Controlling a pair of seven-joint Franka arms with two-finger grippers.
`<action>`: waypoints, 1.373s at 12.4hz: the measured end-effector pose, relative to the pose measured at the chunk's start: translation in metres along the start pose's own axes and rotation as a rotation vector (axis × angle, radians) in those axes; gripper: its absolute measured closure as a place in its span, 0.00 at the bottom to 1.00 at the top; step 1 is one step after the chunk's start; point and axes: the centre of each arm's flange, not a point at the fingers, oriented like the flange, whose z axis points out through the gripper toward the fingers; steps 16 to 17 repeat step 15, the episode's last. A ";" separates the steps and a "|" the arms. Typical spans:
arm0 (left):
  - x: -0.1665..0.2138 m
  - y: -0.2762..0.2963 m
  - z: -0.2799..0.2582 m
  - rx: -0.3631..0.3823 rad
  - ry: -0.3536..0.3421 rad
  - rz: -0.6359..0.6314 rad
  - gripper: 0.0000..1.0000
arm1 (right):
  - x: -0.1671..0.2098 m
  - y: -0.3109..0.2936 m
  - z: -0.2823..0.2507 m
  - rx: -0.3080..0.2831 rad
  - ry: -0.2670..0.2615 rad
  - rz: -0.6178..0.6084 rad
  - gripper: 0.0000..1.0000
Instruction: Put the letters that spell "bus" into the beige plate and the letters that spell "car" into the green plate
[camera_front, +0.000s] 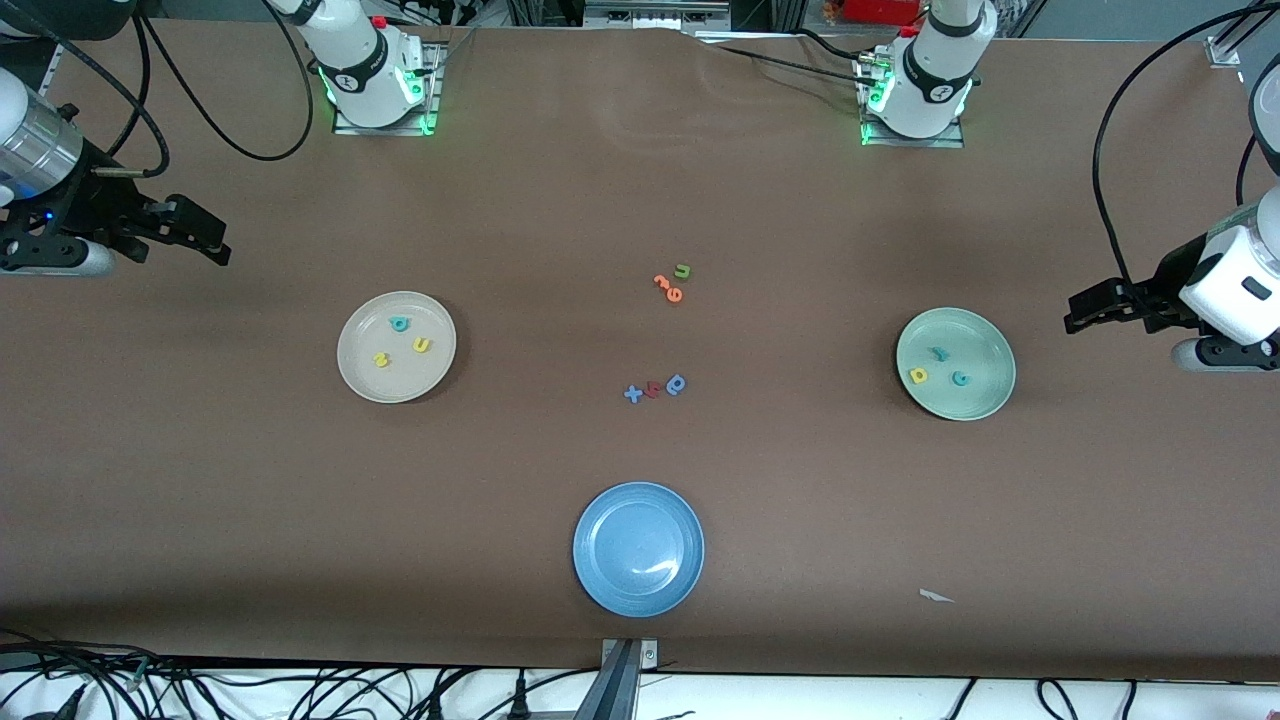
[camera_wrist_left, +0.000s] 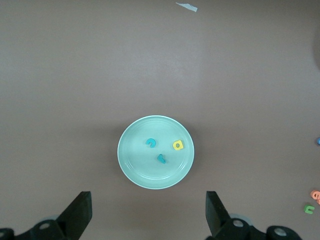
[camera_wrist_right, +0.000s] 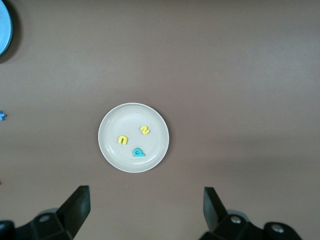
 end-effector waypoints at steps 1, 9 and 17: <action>0.000 0.000 0.000 0.000 0.000 0.000 0.00 | 0.000 0.003 0.000 0.000 0.000 0.008 0.00; 0.000 -0.005 0.003 0.001 -0.006 -0.009 0.00 | 0.003 0.013 0.003 -0.001 -0.005 0.027 0.00; 0.004 -0.001 0.016 0.000 -0.029 -0.002 0.00 | 0.003 0.012 0.004 -0.001 -0.006 0.025 0.00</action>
